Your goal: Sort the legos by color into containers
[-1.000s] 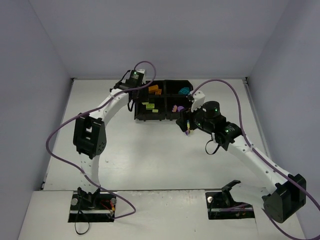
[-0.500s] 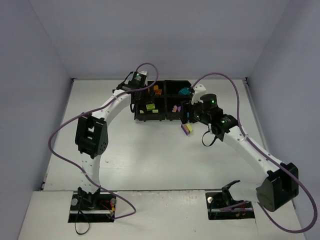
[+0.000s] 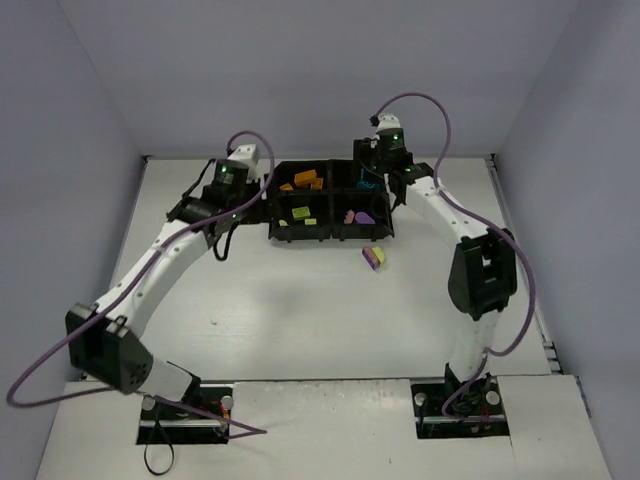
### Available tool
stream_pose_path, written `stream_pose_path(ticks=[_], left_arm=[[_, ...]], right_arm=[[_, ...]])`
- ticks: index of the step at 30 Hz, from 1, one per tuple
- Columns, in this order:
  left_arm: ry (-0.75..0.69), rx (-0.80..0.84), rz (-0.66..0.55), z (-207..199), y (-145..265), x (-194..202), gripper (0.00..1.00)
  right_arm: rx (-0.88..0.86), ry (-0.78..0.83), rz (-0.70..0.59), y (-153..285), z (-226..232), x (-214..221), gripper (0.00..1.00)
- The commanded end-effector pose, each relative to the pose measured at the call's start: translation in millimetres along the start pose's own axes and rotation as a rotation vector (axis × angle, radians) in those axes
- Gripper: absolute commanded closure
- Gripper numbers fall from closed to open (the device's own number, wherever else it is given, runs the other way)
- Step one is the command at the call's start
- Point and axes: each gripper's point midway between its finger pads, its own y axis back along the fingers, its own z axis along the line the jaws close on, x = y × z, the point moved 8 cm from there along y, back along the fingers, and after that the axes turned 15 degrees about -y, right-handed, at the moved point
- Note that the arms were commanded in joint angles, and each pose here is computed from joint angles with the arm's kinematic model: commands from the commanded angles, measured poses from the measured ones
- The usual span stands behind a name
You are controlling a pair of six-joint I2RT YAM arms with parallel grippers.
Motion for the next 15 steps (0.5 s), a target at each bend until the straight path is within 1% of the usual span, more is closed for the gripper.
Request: stream_pose_path(ticks=[1,2,3,4,5,6,7,8,9,10,11,13,14,15], left_arm=[[0.025,-0.027,-0.03,3.7,25.0,21.2,0.31],[0.029,-0.026,-0.061,4.5,40.4,24.1,0.31],[0.038,-0.062,-0.03,9.8,39.9,42.0,0.3],[0.044,-0.07,-0.055,11.3,53.9,45.3,0.3],[0.05,-0.09,-0.055,13.7,58.5,51.5,0.29],[0.053,-0.101,-0.028,16.2,59.9,64.1,0.29],[0.056,-0.101,-0.046,16.7,69.5,66.2,0.29],[0.063,-0.104,-0.044,17.5,72.3,69.4,0.29],[0.062,-0.107,-0.025,18.2,73.7,76.8,0.29],[0.067,-0.109,-0.031,18.9,78.1,77.9,0.29],[0.067,-0.111,-0.024,19.3,78.5,80.5,0.29],[0.068,-0.117,-0.011,20.1,79.4,84.5,0.29],[0.069,-0.117,-0.01,20.1,79.7,84.5,0.29],[0.068,-0.111,-0.007,19.2,79.2,84.4,0.29]], right_arm=[[0.013,-0.029,-0.124,-23.4,9.8,-35.2,0.93],[0.029,-0.025,-0.098,-42.6,5.8,-25.8,0.92],[0.02,-0.029,-0.128,-46.1,10.5,-37.3,0.86],[0.047,-0.032,-0.114,-62.5,4.9,-29.4,0.82],[0.054,-0.033,-0.116,-69.6,5.0,-28.5,0.75],[0.049,-0.036,-0.141,-73.1,8.7,-36.9,0.71],[0.046,-0.039,-0.163,-70.8,11.8,-44.7,0.67],[0.075,-0.039,-0.133,-91.6,4.0,-29.4,0.61],[0.067,-0.042,-0.152,-93.5,7.4,-36.2,0.57],[0.074,-0.044,-0.146,-101.3,5.6,-32.2,0.52],[0.077,-0.048,-0.153,-102.8,5.9,-33.7,0.43],[0.07,-0.056,-0.167,-103.5,8.6,-38.6,0.34],[0.063,-0.058,-0.17,-101.7,10.1,-40.7,0.24],[0.066,-0.061,-0.169,-100.1,9.7,-40.0,0.21]])
